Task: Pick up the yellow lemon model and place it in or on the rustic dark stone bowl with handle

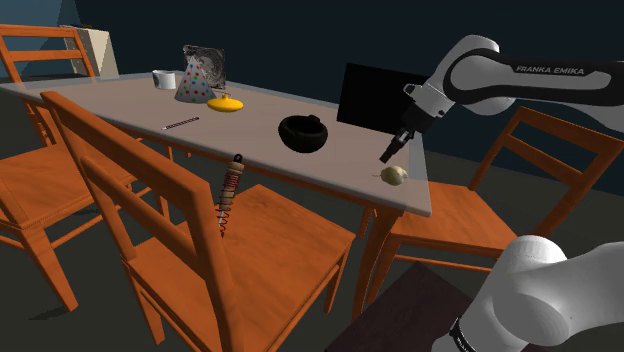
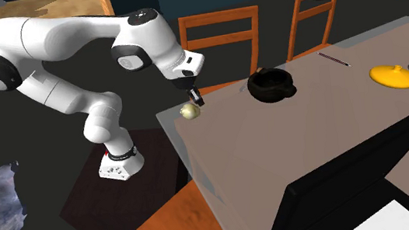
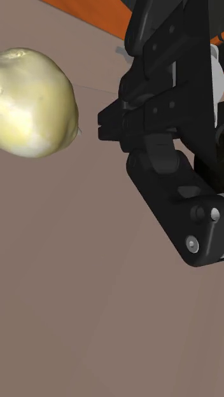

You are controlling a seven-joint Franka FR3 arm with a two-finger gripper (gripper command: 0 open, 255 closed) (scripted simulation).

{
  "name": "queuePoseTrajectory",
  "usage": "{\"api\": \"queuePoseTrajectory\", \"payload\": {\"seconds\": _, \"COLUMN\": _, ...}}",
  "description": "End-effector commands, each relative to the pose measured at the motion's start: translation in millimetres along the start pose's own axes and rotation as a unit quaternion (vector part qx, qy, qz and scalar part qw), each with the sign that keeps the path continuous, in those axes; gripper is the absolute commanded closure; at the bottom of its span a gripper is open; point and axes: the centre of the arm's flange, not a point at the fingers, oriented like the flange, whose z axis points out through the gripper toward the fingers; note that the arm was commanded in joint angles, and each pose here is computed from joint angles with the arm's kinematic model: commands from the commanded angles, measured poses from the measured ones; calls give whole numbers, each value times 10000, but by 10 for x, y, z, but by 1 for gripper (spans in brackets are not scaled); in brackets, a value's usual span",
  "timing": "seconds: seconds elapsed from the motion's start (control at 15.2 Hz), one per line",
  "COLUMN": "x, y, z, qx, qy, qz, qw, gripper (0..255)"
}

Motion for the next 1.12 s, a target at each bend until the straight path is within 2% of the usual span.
{"api": "queuePoseTrajectory", "payload": {"seconds": 0.0, "x": 0, "y": 0, "z": 0, "qx": 0, "qy": 0, "qz": 0, "qw": 10000, "gripper": 255}}
{"api": "queuePoseTrajectory", "payload": {"seconds": 0.2, "x": 0, "y": 0, "z": 0, "qx": 0, "qy": 0, "qz": 0, "qw": 10000, "gripper": 255}}
{"api": "queuePoseTrajectory", "payload": {"seconds": 0.26, "x": 0, "y": 0, "z": 0, "qx": 0, "qy": 0, "qz": 0, "qw": 10000, "gripper": 0}}
{"api": "queuePoseTrajectory", "payload": {"seconds": 0.4, "x": -143, "y": 58, "z": -42, "qx": 250, "qy": -383, "qz": 397, "qw": 9982, "gripper": 0}}
{"api": "queuePoseTrajectory", "payload": {"seconds": 0.53, "x": -286, "y": 108, "z": -93, "qx": 498, "qy": -764, "qz": 793, "qw": 9927, "gripper": 0}}
{"api": "queuePoseTrajectory", "payload": {"seconds": 0.59, "x": -307, "y": 114, "z": -101, "qx": 533, "qy": -818, "qz": 849, "qw": 9916, "gripper": 0}}
{"api": "queuePoseTrajectory", "payload": {"seconds": 1.06, "x": -368, "y": 66, "z": 291, "qx": 533, "qy": -818, "qz": 849, "qw": 9916, "gripper": 0}}
